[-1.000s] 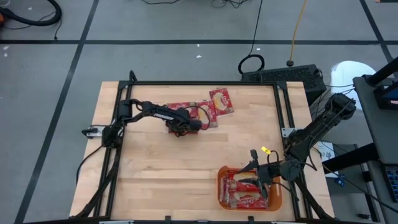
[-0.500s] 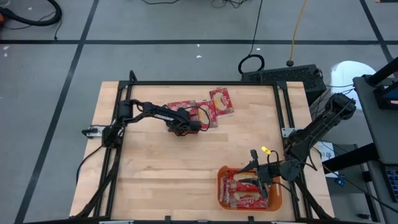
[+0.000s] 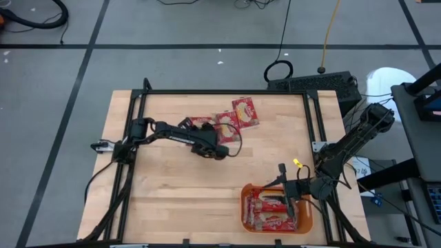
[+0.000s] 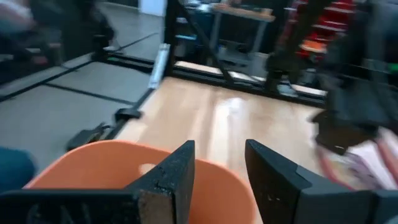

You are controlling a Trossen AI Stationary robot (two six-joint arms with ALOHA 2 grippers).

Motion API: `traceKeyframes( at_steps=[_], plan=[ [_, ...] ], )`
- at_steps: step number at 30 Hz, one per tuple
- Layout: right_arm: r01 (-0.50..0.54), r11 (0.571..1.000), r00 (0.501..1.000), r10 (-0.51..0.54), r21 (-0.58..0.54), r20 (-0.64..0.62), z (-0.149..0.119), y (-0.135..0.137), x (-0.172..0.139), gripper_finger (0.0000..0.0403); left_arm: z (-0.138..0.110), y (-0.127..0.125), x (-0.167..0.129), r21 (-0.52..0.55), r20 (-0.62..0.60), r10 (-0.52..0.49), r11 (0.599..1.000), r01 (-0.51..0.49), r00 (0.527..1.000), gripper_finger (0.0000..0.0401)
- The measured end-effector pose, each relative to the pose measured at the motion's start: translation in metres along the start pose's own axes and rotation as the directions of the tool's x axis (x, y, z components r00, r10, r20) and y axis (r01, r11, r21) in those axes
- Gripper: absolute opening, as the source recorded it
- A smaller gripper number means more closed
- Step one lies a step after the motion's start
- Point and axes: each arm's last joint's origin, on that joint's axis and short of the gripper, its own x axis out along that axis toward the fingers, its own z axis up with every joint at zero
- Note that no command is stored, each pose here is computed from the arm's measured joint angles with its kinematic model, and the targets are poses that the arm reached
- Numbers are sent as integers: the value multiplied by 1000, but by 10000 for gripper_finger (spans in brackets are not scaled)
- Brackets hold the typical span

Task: Sort popcorn bags into baskets
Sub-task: Put the red popcorn bag into the orange bin

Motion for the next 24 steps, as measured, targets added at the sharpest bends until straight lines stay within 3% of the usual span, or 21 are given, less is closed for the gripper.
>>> traceKeyframes(
  at_steps=[6, 10, 24],
  plan=[
    [140, 989, 990, -140, 40, 5, 0, -4, 0, 134, -9, -1, -44, -54, 185, -39, 997, 50, 982, 1],
    [146, 988, 989, -146, 51, -12, -8, -6, -1, 134, -18, 7, -68, -95, 280, -65, 991, 95, 958, 1],
    [163, 983, 987, -161, 89, -24, -13, -9, 0, 134, -45, 35, -113, -83, 501, -115, 980, 180, 858, 0]
  ],
)
